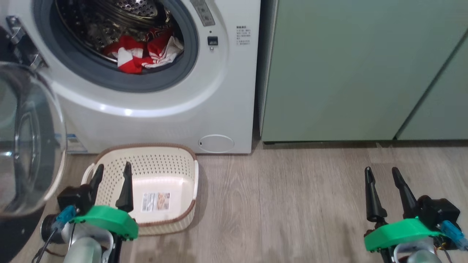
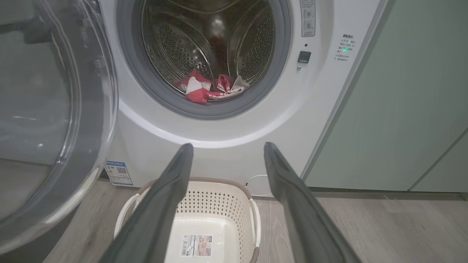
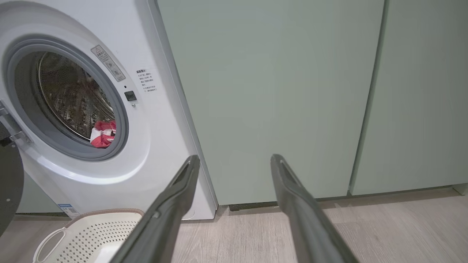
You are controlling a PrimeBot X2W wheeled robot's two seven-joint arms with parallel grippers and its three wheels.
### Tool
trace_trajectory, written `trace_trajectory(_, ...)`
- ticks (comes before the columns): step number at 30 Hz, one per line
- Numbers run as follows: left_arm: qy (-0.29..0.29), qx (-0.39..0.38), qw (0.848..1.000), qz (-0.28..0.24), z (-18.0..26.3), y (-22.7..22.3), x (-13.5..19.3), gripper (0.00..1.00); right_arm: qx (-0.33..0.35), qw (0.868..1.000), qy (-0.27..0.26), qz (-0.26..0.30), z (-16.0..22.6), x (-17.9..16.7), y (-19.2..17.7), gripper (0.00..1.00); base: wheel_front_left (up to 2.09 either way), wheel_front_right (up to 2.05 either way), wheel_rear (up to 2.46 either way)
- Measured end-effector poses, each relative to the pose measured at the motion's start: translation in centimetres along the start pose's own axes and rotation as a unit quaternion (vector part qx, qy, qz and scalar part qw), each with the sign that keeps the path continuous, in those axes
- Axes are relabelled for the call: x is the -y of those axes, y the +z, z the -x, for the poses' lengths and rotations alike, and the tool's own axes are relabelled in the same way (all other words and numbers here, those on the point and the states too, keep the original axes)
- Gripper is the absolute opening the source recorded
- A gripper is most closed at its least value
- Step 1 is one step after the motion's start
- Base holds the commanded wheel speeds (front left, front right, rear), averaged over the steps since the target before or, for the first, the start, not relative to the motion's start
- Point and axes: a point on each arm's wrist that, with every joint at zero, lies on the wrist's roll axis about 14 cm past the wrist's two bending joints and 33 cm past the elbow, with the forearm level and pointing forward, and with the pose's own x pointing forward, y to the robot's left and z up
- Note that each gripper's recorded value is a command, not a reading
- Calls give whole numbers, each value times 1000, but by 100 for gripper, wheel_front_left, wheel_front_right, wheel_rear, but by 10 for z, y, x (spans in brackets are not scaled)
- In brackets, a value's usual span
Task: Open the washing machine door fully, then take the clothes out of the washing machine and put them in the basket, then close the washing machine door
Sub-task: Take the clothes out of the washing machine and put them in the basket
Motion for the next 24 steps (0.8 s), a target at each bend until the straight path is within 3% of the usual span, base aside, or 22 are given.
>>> trace_trajectory(12,4,-1,1000,14,-4,0,-1,100,-5,1000,5,0,-2,-3,-3,100,160,-160,-1)
trace_trajectory(24,5,-1,1000,13,-4,0,-1,100,-5,1000,9,0,-2,-6,-3,100,16,-16,0)
